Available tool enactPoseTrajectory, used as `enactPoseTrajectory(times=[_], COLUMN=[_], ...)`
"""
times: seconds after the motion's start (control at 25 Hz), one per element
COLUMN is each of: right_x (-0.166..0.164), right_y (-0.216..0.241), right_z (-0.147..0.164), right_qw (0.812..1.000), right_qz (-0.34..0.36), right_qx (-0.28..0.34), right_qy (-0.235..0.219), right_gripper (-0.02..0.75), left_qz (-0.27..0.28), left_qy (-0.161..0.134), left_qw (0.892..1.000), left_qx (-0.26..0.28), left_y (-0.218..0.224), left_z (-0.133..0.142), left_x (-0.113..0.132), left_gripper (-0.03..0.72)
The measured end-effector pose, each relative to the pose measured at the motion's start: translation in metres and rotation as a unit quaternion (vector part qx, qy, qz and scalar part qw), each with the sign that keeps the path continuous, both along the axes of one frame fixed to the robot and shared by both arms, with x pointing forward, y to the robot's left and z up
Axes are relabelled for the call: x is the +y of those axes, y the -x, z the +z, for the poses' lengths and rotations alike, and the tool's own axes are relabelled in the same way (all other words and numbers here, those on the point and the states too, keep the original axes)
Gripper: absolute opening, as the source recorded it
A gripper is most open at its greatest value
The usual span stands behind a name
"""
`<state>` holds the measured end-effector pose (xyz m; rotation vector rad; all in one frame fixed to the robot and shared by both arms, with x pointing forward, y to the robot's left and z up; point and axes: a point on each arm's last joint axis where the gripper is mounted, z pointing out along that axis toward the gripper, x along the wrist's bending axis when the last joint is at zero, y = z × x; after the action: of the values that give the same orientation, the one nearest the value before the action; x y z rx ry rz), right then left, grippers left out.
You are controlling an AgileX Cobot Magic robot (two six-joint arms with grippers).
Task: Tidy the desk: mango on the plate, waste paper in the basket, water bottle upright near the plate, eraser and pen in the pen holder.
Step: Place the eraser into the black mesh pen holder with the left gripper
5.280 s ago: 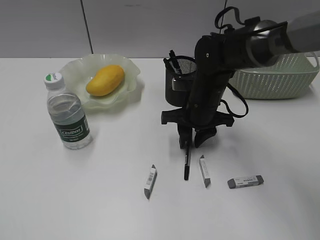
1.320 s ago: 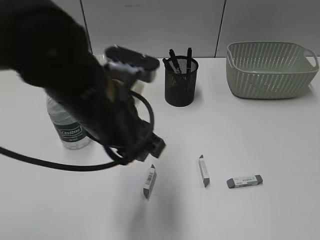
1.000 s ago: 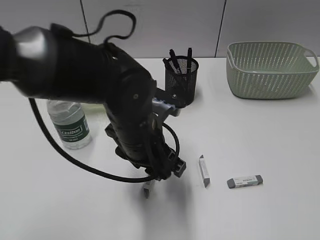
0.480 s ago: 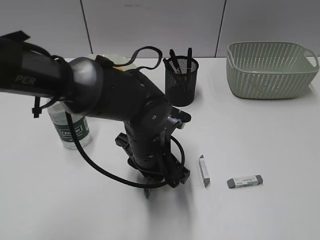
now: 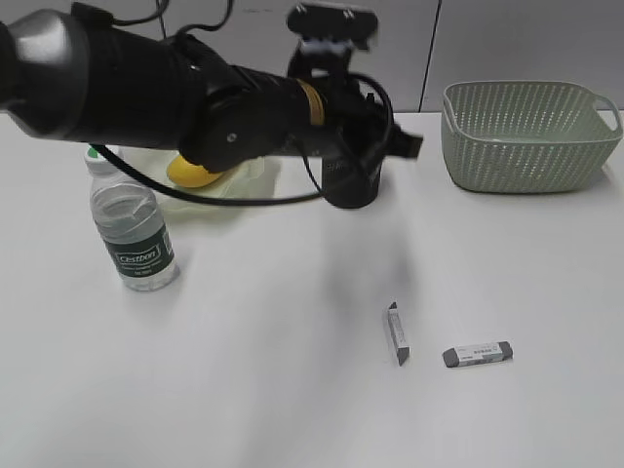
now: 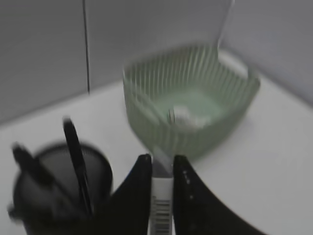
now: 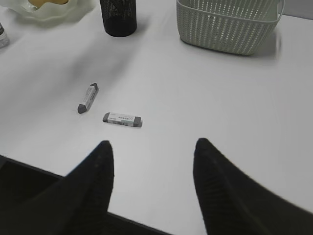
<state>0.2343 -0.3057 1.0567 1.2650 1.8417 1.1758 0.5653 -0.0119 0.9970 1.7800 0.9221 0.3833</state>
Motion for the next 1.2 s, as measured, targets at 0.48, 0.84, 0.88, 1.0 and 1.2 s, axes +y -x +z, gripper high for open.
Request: enactPoseTrajectory(times=[0.48,0.84,0.88,1.0,1.2], right_x=[0.000,0.000,0.000,0.000,0.000], right_y=[0.000,0.000,0.000,0.000,0.000], right_z=[0.000,0.000,0.000,0.000,0.000], right_qw=[1.000,1.000,1.000,1.000,1.000], right_qz=[0.000,0.000,0.000,0.000,0.000], right_qx=[0.000,0.000,0.000,0.000,0.000], right_qy=[0.000,0.000,0.000,0.000,0.000], right_gripper=[0.421,0.421,0.421,0.421,0.421], left_qz=[0.024,0.031,0.031,0.032,0.034], left_qy=[0.143,0.109,0.108,0.107,0.100], left_qw=[0.976,0.985,0.986,0.986,0.987], left_qx=[-0.161,-0.126,-0.126,-0.124,-0.119], left_y=[-0.093,-0.101,-0.101,-0.101,-0.101], left_z=[-0.032,-0.059,-0.059,-0.059,-0.058], left_x=[0.017,0.013,0.013,0.013,0.013], left_gripper=[0.078,0.087,0.101,0.226,0.419])
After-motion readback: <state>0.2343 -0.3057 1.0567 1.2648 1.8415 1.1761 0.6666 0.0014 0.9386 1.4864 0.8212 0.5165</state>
